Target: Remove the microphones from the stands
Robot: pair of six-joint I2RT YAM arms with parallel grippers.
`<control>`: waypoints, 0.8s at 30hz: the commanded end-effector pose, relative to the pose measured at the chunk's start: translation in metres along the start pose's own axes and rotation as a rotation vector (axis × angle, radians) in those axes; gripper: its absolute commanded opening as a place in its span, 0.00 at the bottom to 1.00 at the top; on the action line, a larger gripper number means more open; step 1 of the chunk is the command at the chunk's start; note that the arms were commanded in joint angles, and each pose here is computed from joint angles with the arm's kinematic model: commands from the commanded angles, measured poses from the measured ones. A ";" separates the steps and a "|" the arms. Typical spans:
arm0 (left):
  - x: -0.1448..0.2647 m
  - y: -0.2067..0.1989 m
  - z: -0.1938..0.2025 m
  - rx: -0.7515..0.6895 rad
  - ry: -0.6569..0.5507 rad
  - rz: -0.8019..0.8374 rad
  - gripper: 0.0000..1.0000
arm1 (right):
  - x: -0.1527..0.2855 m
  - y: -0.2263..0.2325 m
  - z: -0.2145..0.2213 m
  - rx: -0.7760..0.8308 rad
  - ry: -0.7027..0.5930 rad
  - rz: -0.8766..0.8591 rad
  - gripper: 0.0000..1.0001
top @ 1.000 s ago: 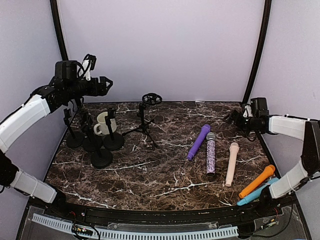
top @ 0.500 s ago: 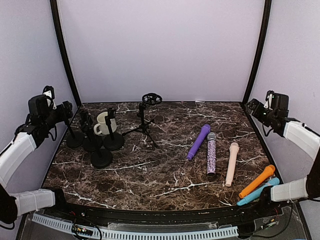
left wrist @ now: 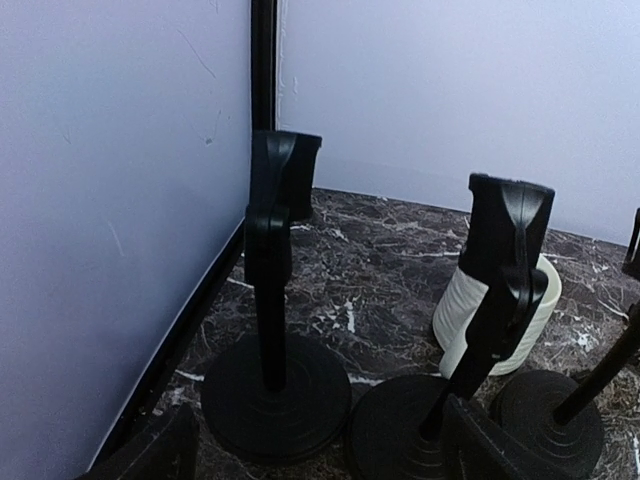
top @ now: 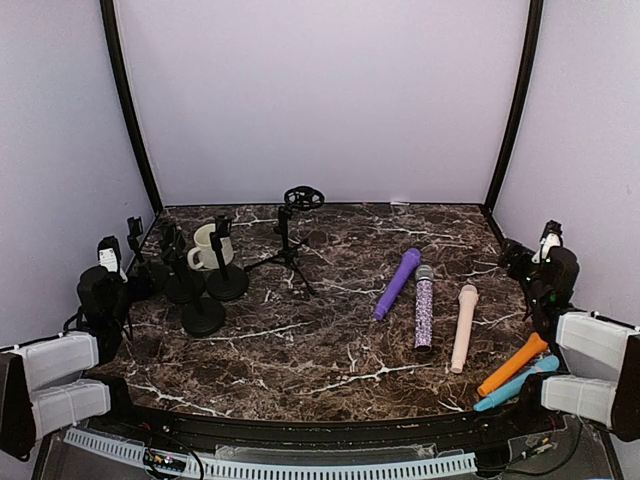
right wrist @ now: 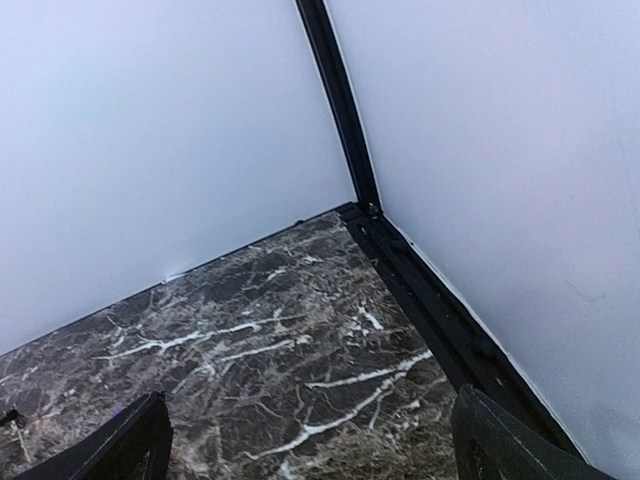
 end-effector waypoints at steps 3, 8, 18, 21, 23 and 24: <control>0.004 -0.004 -0.002 -0.041 -0.114 0.055 0.87 | 0.012 -0.015 0.009 0.111 -0.194 0.065 0.99; 0.002 -0.001 0.006 -0.065 -0.119 0.045 0.89 | 0.010 -0.015 0.015 0.130 -0.190 0.058 0.99; -0.004 0.004 0.006 0.028 -0.090 -0.007 0.89 | 0.011 -0.023 0.020 0.149 -0.198 0.110 0.99; -0.002 0.008 0.005 0.045 -0.101 -0.040 0.90 | 0.011 -0.023 0.021 0.150 -0.195 0.110 0.99; -0.001 0.010 0.005 0.047 -0.106 -0.053 0.90 | 0.010 -0.023 0.021 0.150 -0.196 0.107 0.99; 0.000 0.009 0.005 0.041 -0.104 -0.039 0.90 | 0.010 -0.022 0.022 0.150 -0.194 0.102 0.99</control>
Point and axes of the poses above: each gripper's point midway between its finger pads, its own x axis back along the fingers, its own y axis along the line the jaws close on, z = x × y, the point moved 5 cm from there along x, back along the fingers, and after that the axes turned 5 degrees about x, right-handed, at the moved point
